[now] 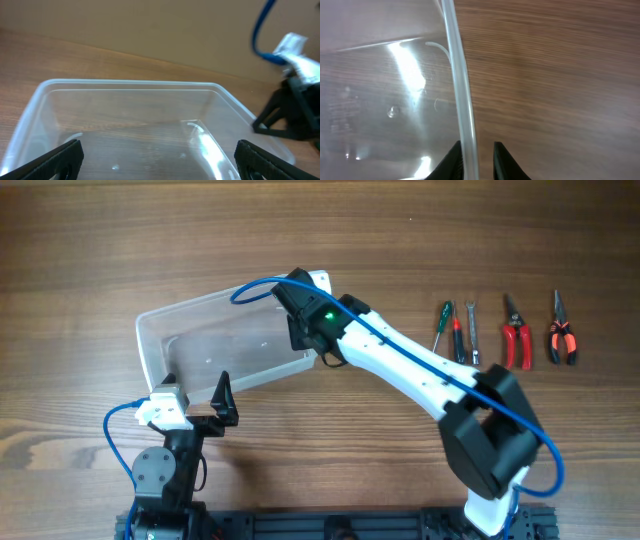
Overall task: Pack container
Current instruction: 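Grasp the clear container's right rim with the right gripper, then drag the container rightward to the table center and release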
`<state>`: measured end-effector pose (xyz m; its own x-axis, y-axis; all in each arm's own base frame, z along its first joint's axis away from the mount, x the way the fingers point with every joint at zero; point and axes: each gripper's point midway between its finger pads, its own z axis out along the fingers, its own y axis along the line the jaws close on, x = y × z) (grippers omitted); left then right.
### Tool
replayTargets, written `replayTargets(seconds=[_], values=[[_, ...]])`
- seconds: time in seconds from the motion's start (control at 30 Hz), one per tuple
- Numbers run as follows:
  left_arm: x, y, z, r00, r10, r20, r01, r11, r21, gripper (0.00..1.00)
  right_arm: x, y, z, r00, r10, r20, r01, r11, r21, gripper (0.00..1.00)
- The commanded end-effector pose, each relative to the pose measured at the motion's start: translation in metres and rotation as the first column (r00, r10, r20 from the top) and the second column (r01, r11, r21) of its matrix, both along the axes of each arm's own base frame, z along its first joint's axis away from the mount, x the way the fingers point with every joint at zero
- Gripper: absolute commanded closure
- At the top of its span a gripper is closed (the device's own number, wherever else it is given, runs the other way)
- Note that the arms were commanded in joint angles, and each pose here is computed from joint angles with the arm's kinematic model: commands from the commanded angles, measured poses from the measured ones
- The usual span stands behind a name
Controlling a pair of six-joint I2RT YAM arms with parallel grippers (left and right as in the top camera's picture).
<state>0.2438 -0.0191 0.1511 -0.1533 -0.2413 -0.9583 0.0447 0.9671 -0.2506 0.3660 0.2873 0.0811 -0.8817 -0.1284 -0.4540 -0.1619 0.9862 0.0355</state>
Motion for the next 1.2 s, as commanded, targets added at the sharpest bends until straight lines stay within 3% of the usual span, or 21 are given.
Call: replayTargets(seconds=[0.0, 0.13, 0.33, 0.47, 0.53, 0.7, 0.77, 0.9, 1.17], values=[[0.000, 0.002, -0.002, 1.000, 0.010, -0.002, -0.010, 1.000, -0.012, 0.00, 0.000, -0.042, 0.028, 0.986, -0.167, 0.028, 0.168, 0.985, -0.032, 0.81], [0.000, 0.002, -0.002, 1.000, 0.010, -0.002, -0.010, 1.000, -0.012, 0.00, -0.005, -0.075, 0.020, 0.963, -0.265, -0.038, 0.262, 0.962, -0.082, 0.81], [0.000, 0.002, -0.002, 1.000, 0.010, -0.002, -0.010, 1.000, -0.012, 0.00, 0.003, -0.082, 0.019, 0.975, -0.217, -0.034, 0.213, 0.972, -0.099, 0.78], [0.000, 0.002, -0.002, 1.000, 0.010, -0.003, -0.010, 1.000, -0.011, 0.00, -0.002, -0.106, 0.011, 0.918, -0.384, -0.097, 0.377, 0.923, -0.081, 0.78], [0.000, 0.002, -0.002, 1.000, 0.010, -0.002, -0.010, 1.000, -0.012, 0.00, -0.001, -0.113, 0.007, 0.913, -0.386, -0.130, 0.380, 0.922, -0.073, 0.78], [0.000, 0.002, -0.002, 1.000, 0.010, -0.003, -0.010, 1.000, -0.011, 0.00, -0.001, -0.111, -0.002, 0.966, -0.185, -0.183, 0.175, 0.982, -0.070, 0.72], [0.000, 0.002, -0.002, 1.000, 0.010, -0.002, -0.010, 1.000, -0.012, 0.00, -0.005, -0.113, -0.006, 0.962, -0.190, -0.196, 0.177, 0.981, -0.081, 0.71], [0.000, 0.002, -0.002, 1.000, 0.010, -0.002, -0.010, 1.000, -0.012, 0.00, -0.022, -0.129, -0.021, 0.887, -0.378, -0.264, 0.368, 0.926, -0.087, 0.76], [0.000, 0.002, -0.002, 1.000, 0.010, -0.002, -0.010, 1.000, -0.012, 0.00, -0.040, -0.139, -0.036, 0.789, -0.520, -0.328, 0.519, 0.849, -0.097, 0.83]])
